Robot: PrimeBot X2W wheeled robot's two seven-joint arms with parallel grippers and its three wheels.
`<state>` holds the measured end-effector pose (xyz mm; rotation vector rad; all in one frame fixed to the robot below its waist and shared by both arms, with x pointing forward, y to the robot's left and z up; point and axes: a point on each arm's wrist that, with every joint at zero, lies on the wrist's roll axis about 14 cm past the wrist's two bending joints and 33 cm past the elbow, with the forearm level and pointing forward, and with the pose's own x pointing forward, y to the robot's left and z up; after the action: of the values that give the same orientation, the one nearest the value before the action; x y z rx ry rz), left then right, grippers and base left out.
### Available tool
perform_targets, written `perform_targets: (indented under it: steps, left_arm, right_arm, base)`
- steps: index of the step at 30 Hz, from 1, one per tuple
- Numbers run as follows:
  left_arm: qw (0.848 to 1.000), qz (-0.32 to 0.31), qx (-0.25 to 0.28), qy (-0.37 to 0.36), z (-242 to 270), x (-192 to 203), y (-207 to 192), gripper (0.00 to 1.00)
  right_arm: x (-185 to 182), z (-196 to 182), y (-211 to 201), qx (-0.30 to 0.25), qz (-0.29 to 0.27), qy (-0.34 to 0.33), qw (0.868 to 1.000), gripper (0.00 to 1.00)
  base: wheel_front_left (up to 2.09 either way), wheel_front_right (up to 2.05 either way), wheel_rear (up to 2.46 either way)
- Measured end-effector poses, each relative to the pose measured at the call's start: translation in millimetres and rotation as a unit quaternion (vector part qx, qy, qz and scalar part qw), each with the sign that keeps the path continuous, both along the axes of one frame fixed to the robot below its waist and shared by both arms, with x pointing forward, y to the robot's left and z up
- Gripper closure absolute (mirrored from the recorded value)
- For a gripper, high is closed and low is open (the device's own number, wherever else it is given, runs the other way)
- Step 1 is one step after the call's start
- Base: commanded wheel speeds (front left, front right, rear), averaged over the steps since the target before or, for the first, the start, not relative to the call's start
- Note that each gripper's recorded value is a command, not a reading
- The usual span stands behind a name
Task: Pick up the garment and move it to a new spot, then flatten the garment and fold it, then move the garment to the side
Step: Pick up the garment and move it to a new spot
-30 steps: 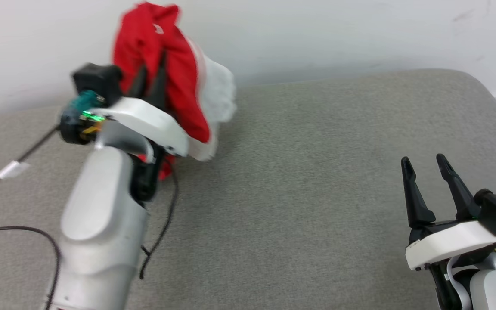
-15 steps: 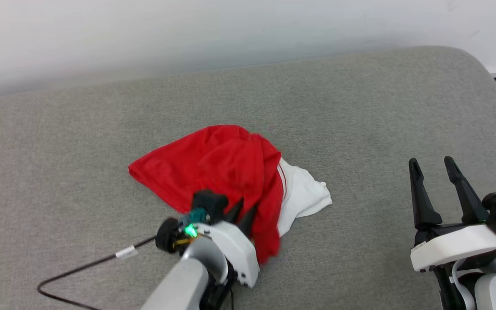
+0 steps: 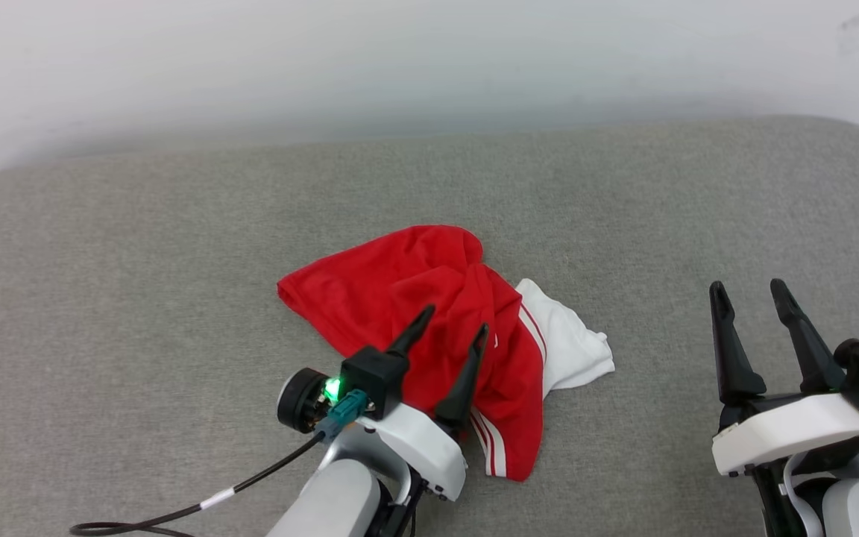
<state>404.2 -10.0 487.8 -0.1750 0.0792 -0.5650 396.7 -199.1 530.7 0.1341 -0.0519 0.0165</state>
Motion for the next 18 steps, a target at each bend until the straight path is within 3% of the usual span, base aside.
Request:
perform_targets:
  steps: [6, 10, 18]
  left_arm:
    - [0.996, 0.054, -0.015, -0.074, 45, 7, 31, 0.0]
    - [0.986, 0.133, -0.004, -0.1, 60, 13, 81, 0.0]
    - [0.97, 0.229, 0.029, -0.081, 49, 10, 161, 0.0]
  right_arm:
    - [-7, 6, 7, -0.002, 0.01, -0.003, 1.0, 0.0]
    - [-12, 13, 12, -0.003, 0.018, -0.008, 1.0, 0.0]
    - [-21, 3, 10, -0.003, 0.017, 0.012, 1.0, 0.0]
  base:
    - [0.0, 0.0, 0.0]
    - [0.0, 0.0, 0.0]
    - [0.0, 0.0, 0.0]
